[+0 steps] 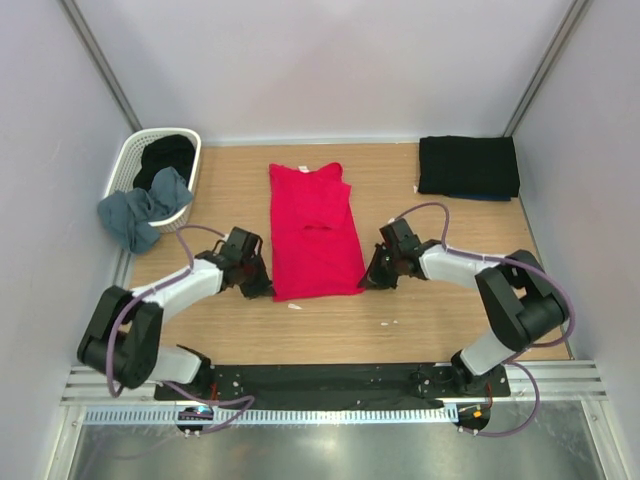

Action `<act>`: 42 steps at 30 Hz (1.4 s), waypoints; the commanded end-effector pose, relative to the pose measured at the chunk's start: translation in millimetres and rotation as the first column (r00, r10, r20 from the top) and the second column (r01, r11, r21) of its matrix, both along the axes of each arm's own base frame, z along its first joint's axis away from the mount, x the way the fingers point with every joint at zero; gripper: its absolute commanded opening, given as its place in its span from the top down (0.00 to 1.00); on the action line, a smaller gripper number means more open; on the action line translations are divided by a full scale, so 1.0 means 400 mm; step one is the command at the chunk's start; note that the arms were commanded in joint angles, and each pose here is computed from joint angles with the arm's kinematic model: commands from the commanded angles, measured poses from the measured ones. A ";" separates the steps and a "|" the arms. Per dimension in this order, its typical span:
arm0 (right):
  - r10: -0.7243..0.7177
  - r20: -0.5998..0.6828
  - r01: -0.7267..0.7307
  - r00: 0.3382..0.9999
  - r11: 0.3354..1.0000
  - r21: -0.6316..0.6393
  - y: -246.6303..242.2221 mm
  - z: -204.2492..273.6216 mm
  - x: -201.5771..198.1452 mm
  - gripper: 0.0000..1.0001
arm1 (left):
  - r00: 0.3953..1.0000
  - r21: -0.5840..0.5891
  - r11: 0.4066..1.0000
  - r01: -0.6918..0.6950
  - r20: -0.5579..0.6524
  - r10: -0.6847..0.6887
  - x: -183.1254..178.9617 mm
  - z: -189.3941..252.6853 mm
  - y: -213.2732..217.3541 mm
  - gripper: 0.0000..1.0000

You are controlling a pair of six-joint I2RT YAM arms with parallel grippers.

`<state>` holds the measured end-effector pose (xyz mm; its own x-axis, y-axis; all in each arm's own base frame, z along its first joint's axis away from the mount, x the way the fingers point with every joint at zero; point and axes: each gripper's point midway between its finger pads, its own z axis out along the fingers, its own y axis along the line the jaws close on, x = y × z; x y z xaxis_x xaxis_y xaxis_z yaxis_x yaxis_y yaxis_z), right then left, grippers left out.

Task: Fold and stack the t-shirts
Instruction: Fold the tshirt

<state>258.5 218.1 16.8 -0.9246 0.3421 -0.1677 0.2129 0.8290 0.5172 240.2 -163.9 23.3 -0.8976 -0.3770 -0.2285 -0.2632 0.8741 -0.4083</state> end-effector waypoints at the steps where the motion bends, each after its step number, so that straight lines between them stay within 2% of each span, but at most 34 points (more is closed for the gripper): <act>1: 0.058 -0.146 -0.078 0.988 0.987 -0.137 -0.067 -0.037 -0.173 0.99 | 0.997 0.062 0.998 0.024 -0.075 -0.019 -0.116 0.002 0.024 1.00; 7: 0.074 -0.195 -0.097 0.978 0.989 -0.112 -0.081 -0.001 -0.325 0.99 | 0.995 0.067 0.997 0.031 -0.100 -0.025 -0.241 0.058 0.029 1.00; 8: 0.076 -0.191 -0.096 0.979 0.991 -0.095 -0.080 0.012 -0.337 0.99 | 0.993 0.077 0.997 0.025 -0.119 -0.016 -0.265 0.063 0.042 1.00; 12: 0.085 -0.148 -0.093 0.985 0.995 -0.045 -0.085 0.085 -0.367 0.99 | 0.997 0.030 0.999 0.013 -0.076 -0.010 -0.307 0.123 0.043 1.00; 16: 0.061 -0.091 -0.064 0.994 0.997 -0.037 -0.095 0.165 -0.358 0.99 | 0.998 0.066 0.998 0.016 -0.056 -0.012 -0.324 0.189 0.070 1.00; 18: 0.056 -0.070 -0.059 0.996 0.997 -0.049 -0.091 0.191 -0.339 0.99 | 1.000 0.066 0.998 -0.002 0.023 0.000 -0.289 0.256 0.070 1.00; 19: 0.061 -0.031 -0.062 0.998 0.998 -0.031 -0.073 0.242 -0.312 0.99 | 0.999 0.083 0.997 -0.006 0.038 0.003 -0.278 0.276 0.073 1.00; 20: 0.069 -0.014 -0.070 0.998 0.997 -0.039 -0.066 0.262 -0.294 0.99 | 0.993 0.067 0.998 -0.005 0.115 -0.002 -0.243 0.348 0.063 1.00; 23: 0.096 0.071 -0.087 0.993 0.990 -0.110 -0.055 0.334 -0.217 0.99 | 0.979 0.158 0.987 -0.014 0.203 -0.019 -0.175 0.418 0.078 1.00; 25: 0.123 0.131 -0.098 0.984 0.979 -0.181 -0.055 0.363 -0.160 0.99 | 0.971 0.202 0.979 -0.036 0.239 -0.014 -0.138 0.433 0.090 1.00; 30: 0.155 0.162 -0.098 0.974 0.944 -0.314 -0.070 0.370 -0.046 0.99 | 0.955 0.110 0.993 -0.045 0.295 0.011 -0.043 0.442 0.036 1.00; 37: 0.100 0.248 -0.038 0.963 0.969 -0.243 -0.028 0.416 0.082 0.99 | 0.898 0.036 0.992 -0.117 0.431 0.090 0.110 0.509 0.030 1.00; 42: 0.041 0.299 0.038 0.953 0.967 -0.252 -0.044 0.426 0.140 0.99 | 0.906 0.023 0.997 -0.079 0.419 0.062 0.182 0.495 -0.016 1.00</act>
<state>286.1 211.9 165.5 -0.8862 0.2127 -0.4117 0.0642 0.9362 0.3455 284.4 -159.2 201.3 -0.7301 -0.4257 -0.5345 -0.2030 0.8820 -0.4253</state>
